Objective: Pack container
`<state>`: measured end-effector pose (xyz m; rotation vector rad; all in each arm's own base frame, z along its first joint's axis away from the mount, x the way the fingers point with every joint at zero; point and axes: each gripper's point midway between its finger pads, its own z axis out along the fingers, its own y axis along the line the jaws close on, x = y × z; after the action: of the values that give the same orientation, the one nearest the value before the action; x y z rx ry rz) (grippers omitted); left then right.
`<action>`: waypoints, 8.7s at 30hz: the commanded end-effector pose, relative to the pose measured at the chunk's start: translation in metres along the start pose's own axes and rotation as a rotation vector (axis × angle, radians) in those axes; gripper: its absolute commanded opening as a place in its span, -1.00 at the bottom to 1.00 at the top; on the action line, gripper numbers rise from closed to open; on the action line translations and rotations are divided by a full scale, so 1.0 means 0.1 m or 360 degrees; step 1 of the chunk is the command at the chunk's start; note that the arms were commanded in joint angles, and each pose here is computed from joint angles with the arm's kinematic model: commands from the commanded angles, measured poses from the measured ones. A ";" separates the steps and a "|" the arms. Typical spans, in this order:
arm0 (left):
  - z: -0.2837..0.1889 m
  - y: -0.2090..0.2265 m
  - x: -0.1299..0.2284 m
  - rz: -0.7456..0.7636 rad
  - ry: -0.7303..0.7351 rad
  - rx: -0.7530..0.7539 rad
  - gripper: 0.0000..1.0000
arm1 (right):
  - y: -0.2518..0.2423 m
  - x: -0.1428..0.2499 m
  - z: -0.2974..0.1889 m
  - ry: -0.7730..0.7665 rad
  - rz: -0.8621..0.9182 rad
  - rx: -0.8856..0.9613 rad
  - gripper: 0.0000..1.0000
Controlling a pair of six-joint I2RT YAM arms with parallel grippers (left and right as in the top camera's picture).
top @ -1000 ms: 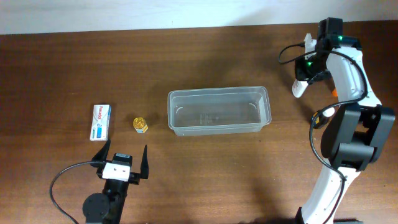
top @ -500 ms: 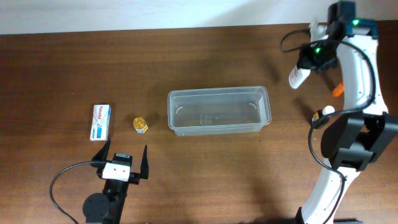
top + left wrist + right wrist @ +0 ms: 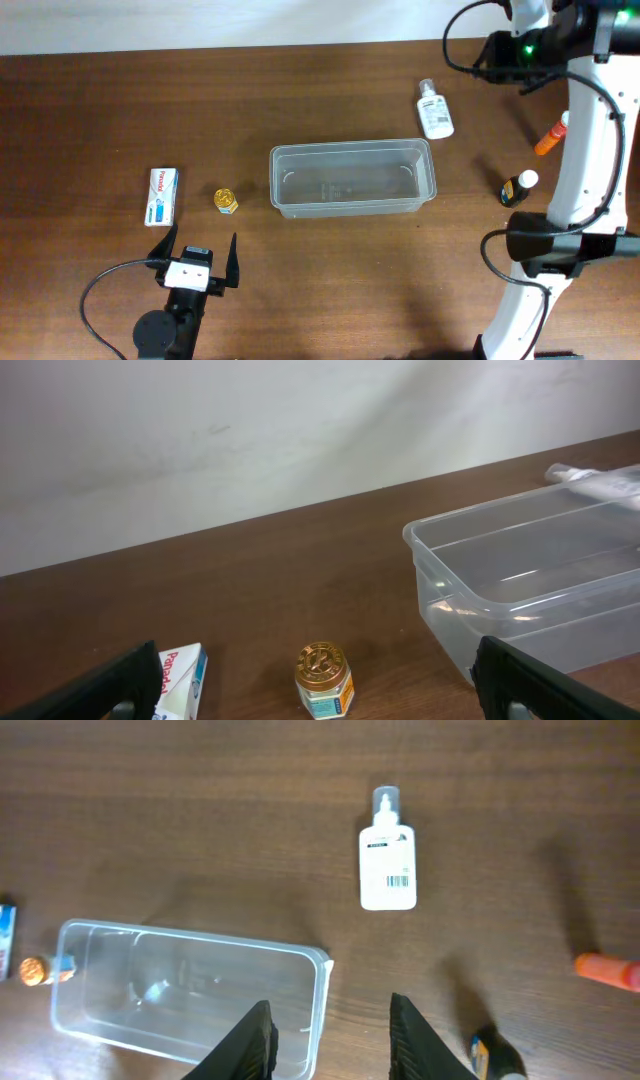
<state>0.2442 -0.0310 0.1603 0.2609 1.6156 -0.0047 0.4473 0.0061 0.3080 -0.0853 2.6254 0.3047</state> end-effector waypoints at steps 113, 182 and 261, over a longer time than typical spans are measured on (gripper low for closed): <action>0.00 0.01 0.01 0.0020 -0.0001 -0.0003 0.99 | -1.56 2.17 1.34 0.0723 0.0163 0.0311 0.97; 0.00 0.01 0.01 0.0020 -0.0001 -0.0003 0.99 | -1.71 2.12 1.52 0.0611 0.0184 0.0240 0.45; 0.00 0.01 0.01 0.0020 -0.0001 -0.0003 0.99 | 0.48 0.86 0.83 0.0406 -0.0252 -0.0175 -0.59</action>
<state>0.2442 -0.0310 0.1603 0.2609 1.6156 -0.0047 0.4038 0.0605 0.1920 -0.3753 2.8546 0.4971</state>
